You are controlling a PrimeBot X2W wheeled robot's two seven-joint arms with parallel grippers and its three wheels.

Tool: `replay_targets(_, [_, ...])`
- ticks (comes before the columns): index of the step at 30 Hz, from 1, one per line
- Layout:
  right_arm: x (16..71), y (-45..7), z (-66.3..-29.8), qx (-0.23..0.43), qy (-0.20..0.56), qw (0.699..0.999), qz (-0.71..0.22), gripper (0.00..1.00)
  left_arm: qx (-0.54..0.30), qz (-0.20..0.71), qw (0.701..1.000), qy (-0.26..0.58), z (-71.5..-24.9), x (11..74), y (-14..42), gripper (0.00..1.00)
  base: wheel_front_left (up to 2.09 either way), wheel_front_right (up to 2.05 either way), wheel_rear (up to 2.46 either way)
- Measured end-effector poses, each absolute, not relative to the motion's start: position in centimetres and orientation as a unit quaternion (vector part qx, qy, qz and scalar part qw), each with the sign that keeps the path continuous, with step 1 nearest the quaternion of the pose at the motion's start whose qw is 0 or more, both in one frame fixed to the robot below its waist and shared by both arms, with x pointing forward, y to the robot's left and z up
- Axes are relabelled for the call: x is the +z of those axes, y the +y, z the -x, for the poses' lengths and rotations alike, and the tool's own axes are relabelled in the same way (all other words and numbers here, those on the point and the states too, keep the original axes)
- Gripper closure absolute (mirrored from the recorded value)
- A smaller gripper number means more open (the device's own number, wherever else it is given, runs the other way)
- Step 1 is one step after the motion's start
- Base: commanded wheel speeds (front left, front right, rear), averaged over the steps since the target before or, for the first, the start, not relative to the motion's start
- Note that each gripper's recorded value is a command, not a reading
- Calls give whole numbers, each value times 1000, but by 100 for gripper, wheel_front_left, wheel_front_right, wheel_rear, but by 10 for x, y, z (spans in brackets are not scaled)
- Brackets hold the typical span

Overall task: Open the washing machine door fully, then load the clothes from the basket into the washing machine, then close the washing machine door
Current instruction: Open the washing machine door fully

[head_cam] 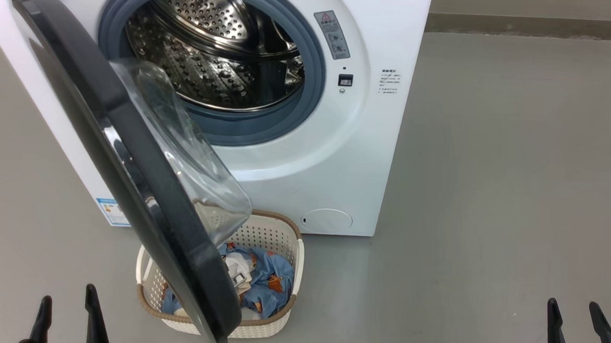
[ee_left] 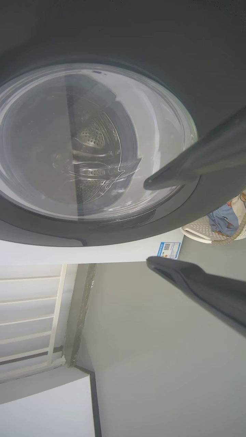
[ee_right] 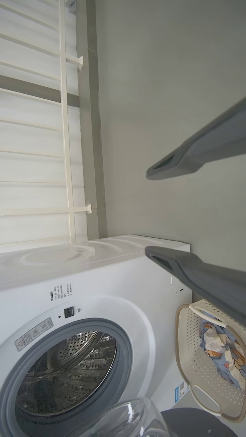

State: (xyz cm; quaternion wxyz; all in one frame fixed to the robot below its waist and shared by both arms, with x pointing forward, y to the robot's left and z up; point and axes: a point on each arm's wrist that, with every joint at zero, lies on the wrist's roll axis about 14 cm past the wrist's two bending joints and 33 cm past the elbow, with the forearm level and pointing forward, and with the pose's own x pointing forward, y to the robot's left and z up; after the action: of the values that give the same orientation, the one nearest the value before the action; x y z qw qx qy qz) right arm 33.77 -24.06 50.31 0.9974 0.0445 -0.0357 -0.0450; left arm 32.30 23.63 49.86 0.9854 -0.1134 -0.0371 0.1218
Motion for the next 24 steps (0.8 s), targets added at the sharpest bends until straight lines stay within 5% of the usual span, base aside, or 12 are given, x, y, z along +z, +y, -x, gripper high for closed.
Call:
replay_targets(21, [486, -212, -340, 1, -5, 1000, -20, 0, 127, 115, 985, -39, -311, 498, 239, 0, 0, 0, 0])
replay_targets(23, [486, -209, -341, 6, -4, 1000, -19, 0, 128, 115, 984, -39, -309, 498, 240, 96, 0, 0, 0])
replay_targets(24, [486, -209, -342, 7, -4, 1000, -19, 0, 128, 115, 984, -40, -309, 499, 240, 100, 0, 0, 0])
